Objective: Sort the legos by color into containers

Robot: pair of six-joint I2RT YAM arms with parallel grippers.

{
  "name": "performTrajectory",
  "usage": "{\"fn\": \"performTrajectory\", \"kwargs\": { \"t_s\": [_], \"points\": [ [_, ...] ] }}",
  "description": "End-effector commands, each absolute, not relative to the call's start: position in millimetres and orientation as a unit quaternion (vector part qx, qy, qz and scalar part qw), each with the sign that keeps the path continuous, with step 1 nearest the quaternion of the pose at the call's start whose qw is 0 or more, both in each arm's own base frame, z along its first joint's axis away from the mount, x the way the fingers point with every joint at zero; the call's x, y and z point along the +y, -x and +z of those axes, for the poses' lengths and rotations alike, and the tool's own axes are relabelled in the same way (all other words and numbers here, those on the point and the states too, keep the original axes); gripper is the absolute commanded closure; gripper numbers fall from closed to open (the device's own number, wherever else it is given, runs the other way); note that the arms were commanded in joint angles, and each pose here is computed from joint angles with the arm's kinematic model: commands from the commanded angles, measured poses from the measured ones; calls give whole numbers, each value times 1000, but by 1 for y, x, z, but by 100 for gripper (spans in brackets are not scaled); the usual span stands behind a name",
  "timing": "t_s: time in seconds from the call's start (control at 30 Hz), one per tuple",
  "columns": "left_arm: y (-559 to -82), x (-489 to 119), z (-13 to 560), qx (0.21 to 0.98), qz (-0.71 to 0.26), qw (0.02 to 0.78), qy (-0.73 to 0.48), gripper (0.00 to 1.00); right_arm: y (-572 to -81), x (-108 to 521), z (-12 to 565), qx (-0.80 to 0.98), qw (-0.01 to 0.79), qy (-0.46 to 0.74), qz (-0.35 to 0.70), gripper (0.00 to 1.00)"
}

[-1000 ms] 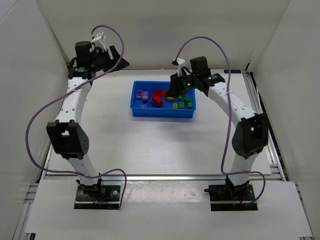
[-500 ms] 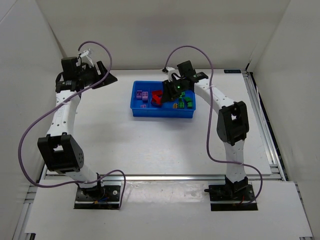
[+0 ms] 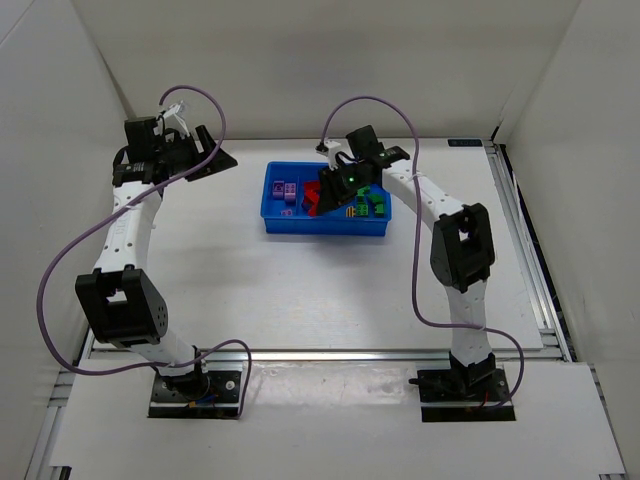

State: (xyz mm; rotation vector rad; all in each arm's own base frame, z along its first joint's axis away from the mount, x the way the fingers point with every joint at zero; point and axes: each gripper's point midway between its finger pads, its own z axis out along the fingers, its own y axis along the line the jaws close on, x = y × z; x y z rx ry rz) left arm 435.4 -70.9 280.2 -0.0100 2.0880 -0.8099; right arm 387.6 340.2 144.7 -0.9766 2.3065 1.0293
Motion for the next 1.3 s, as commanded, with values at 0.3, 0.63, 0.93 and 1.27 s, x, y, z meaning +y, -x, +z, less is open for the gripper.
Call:
{"fn": "performTrajectory", "kwargs": {
  "t_s": [0.3,0.63,0.93,1.27],
  "points": [
    [-432,-73,300,827,-336,450,-9,25,-412,345,136,837,221,335,372,97],
    [-435,-72,294,828,-342,443,-9,25,-437,355,149,822,255,331,388,97],
    [-435,-72,291,830,-341,440,-7,25,-463,362,141,819,281,332,374,96],
    [-435,-72,288,832,-346,435,-1,25,-476,360,124,827,284,330,355,95]
  ]
}}
